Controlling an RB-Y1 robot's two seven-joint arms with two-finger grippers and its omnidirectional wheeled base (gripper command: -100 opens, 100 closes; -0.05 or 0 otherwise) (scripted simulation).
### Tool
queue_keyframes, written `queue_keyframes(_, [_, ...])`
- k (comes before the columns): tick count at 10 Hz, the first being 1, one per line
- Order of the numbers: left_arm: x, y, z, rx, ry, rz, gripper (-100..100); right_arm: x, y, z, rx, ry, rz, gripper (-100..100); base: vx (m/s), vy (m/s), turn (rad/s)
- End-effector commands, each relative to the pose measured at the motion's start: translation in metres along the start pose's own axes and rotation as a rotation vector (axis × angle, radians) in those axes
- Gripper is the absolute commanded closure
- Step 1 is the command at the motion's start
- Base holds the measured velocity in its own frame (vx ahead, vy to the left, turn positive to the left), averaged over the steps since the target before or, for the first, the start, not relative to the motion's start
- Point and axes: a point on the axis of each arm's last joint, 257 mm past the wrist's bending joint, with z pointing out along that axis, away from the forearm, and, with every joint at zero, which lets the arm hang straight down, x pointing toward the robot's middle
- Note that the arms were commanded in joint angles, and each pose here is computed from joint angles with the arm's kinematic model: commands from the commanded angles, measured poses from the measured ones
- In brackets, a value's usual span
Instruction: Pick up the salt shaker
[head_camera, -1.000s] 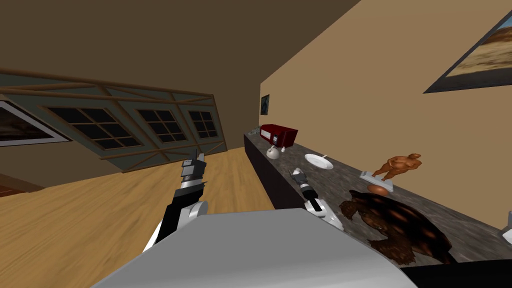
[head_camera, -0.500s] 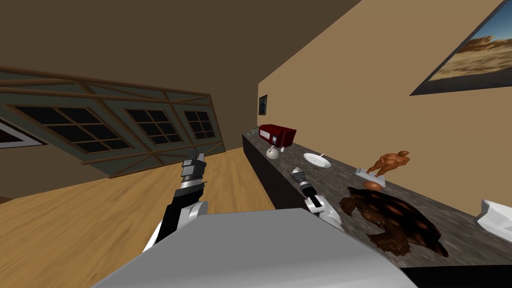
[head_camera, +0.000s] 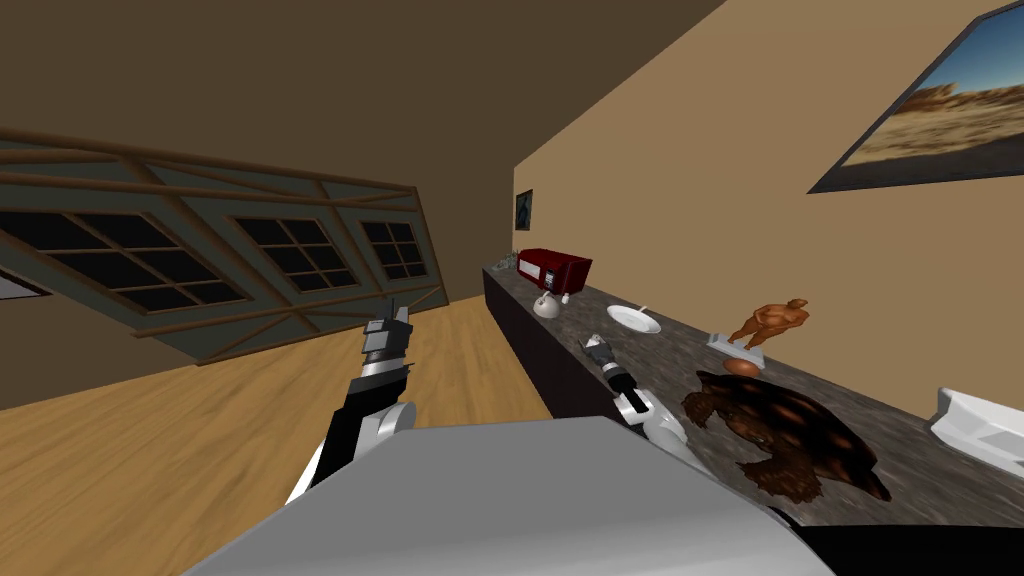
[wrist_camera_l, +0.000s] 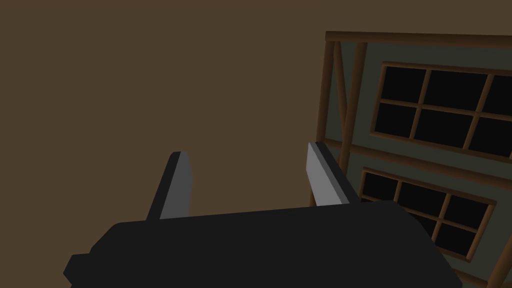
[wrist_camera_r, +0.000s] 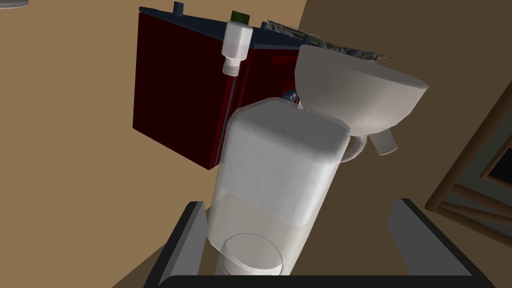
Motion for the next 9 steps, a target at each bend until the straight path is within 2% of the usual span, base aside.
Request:
queue_keyframes(1, [0.0,0.0,0.0,0.0,0.0,0.0,0,-0.012,-0.006,0.012,-0.024,-0.033,-0.013,-100,0.016,0.056,-0.145])
queue_keyframes(3, [0.0,0.0,0.0,0.0,0.0,0.0,0,0.01,-0.016,0.001,-0.006,0.018,-0.004,-100,0.019,0.054,-0.038])
queue_keyframes(4, [0.0,0.0,0.0,0.0,0.0,0.0,0,-0.007,-0.026,0.014,-0.024,-0.022,-0.027,-100,0.036,0.069,-0.148])
queue_keyframes(5, [0.0,0.0,0.0,0.0,0.0,0.0,0,0.01,-0.035,0.005,-0.005,0.019,-0.019,-100,0.029,0.075,-0.081])
queue_keyframes(6, [0.0,0.0,0.0,0.0,0.0,0.0,0,-0.009,-0.042,0.017,-0.026,-0.026,-0.046,-100,0.035,0.085,-0.145])
queue_keyframes(7, [0.0,0.0,0.0,0.0,0.0,0.0,0,0.001,-0.057,0.011,-0.001,0.001,-0.042,-100,0.02,0.085,-0.068])
queue_keyframes(8, [0.0,0.0,0.0,0.0,0.0,0.0,0,-0.01,-0.066,0.018,-0.014,-0.022,-0.069,-100,0.003,0.11,-0.154])
queue_keyframes(9, [0.0,0.0,0.0,0.0,0.0,0.0,0,0.002,-0.086,0.008,0.021,0.013,-0.067,-100,0.013,0.091,-0.069])
